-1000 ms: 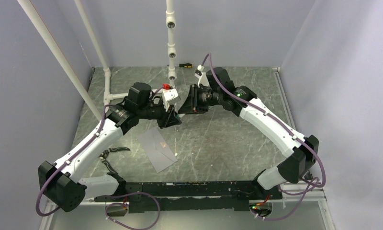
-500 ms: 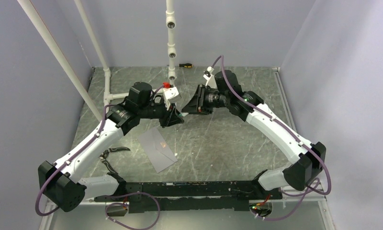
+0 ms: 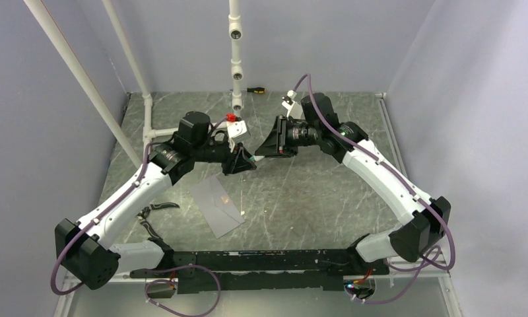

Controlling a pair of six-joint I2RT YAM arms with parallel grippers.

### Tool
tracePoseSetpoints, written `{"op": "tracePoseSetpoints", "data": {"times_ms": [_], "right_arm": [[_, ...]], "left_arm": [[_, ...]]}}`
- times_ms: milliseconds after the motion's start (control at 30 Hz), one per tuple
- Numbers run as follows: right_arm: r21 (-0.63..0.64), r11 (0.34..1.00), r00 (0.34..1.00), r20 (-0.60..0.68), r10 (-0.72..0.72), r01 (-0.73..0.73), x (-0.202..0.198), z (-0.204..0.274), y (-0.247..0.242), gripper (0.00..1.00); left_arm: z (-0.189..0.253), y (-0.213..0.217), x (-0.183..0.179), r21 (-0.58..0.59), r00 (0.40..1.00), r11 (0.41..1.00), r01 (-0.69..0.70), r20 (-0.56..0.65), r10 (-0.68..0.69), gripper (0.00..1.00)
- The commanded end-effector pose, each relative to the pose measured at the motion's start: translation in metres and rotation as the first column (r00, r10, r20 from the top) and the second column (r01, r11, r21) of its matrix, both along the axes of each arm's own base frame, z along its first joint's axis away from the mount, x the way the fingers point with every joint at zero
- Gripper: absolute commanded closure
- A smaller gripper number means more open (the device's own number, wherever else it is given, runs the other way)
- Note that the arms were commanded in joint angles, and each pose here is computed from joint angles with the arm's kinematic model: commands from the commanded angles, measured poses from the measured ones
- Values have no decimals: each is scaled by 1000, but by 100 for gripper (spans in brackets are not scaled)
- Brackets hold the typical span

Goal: Place the letter into the envelope and seal it

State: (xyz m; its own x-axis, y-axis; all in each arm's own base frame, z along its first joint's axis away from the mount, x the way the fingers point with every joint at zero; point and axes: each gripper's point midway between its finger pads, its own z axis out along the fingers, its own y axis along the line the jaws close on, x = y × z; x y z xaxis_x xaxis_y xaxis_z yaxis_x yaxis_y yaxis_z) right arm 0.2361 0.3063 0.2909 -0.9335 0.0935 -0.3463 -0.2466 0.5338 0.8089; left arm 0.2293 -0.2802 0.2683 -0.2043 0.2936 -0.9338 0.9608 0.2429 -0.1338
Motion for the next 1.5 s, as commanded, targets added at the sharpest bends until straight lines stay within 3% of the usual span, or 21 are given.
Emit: {"op": "tracePoseSetpoints", "data": {"times_ms": [0, 300, 700, 933, 1100, 1167, 1467], "right_arm": [[-155, 981, 992, -67, 107, -116, -30, -18, -29, 81], [-59, 995, 996, 8, 85, -84, -17, 15, -17, 48], [93, 996, 989, 151, -1, -13, -6, 64, -19, 31], [147, 983, 982, 134, -134, 115, 13, 76, -24, 31], [151, 983, 989, 91, -118, 104, 21, 74, -16, 56], [139, 984, 988, 90, -124, 111, 23, 73, -16, 61], [161, 980, 987, 96, -130, 114, 25, 77, -14, 61]], "left_arm": [[56, 9, 37, -84, 965, 994, -66, 249, 85, 97], [53, 7, 40, -85, 965, 994, -62, 248, 82, 98], [49, 8, 39, -87, 969, 994, -69, 229, 88, 97], [60, 5, 27, -125, 973, 992, -26, 223, 54, 97], [65, 3, 23, -144, 974, 990, -8, 222, 40, 97], [66, 3, 22, -149, 974, 989, -7, 223, 40, 98], [69, 2, 21, -159, 975, 987, 3, 222, 33, 98]]}}
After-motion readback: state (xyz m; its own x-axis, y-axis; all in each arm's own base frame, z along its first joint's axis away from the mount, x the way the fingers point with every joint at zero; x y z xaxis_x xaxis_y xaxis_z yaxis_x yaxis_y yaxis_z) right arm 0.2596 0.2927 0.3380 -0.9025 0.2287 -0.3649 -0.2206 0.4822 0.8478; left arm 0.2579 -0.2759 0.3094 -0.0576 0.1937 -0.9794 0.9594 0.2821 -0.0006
